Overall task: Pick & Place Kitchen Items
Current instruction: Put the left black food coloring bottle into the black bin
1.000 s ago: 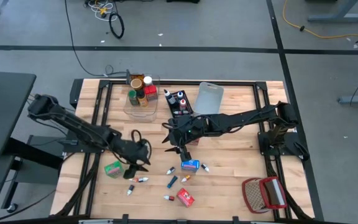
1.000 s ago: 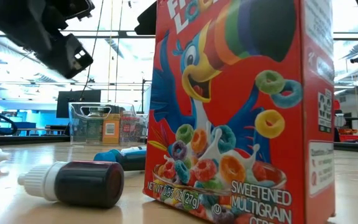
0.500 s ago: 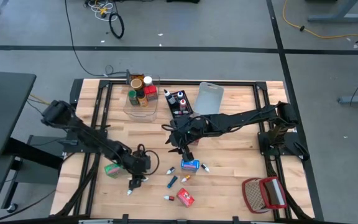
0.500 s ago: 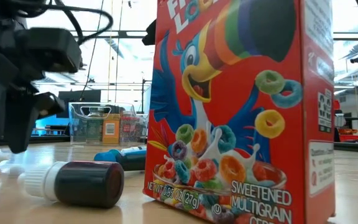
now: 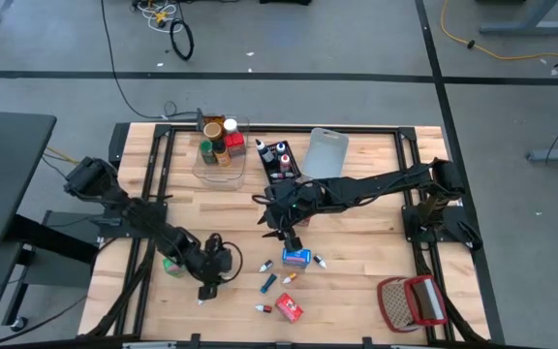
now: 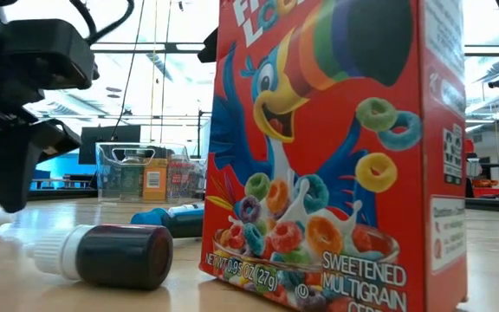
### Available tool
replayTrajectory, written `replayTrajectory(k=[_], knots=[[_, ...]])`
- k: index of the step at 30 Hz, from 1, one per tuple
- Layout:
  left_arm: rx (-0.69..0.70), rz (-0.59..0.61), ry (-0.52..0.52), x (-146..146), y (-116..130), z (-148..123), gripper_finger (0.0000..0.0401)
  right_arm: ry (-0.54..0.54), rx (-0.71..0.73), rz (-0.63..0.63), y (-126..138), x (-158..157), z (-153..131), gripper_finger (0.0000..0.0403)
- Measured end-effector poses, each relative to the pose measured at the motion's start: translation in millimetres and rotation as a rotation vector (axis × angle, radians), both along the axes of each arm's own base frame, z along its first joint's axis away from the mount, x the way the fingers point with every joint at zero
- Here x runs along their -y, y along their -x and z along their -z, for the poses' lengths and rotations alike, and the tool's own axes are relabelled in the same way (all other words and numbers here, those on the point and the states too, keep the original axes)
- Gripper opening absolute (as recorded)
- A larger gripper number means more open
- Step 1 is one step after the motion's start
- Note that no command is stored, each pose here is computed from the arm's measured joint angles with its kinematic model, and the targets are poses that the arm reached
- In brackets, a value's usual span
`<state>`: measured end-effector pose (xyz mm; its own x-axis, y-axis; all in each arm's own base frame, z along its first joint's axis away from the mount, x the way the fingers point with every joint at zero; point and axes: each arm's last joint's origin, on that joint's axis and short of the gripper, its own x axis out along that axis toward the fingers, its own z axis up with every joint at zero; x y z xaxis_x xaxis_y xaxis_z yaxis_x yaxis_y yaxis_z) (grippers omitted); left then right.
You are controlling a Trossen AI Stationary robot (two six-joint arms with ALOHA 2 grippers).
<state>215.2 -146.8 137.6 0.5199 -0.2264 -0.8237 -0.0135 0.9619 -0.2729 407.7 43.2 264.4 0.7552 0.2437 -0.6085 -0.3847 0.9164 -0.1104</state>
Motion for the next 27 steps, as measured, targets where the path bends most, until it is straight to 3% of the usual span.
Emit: replayTrajectory(k=[5, 18, 27], knots=[[0.028, 0.016, -0.065, 4.6, 4.5, 0.4, 0.0162, 0.0, 0.0, 0.0, 0.0, 0.0, 0.0, 0.0188], [-0.016, 0.049, -0.068, 8.2, 24.0, 13.7, 0.0162, 0.0, 0.0, 0.0, -0.1, 0.0, 0.1, 0.0188], [0.046, 0.046, -0.191, 0.6, 20.2, 14.9, 0.0162, 0.0, 0.005, 0.0, -0.4, 0.0, -0.2, 0.0188]])
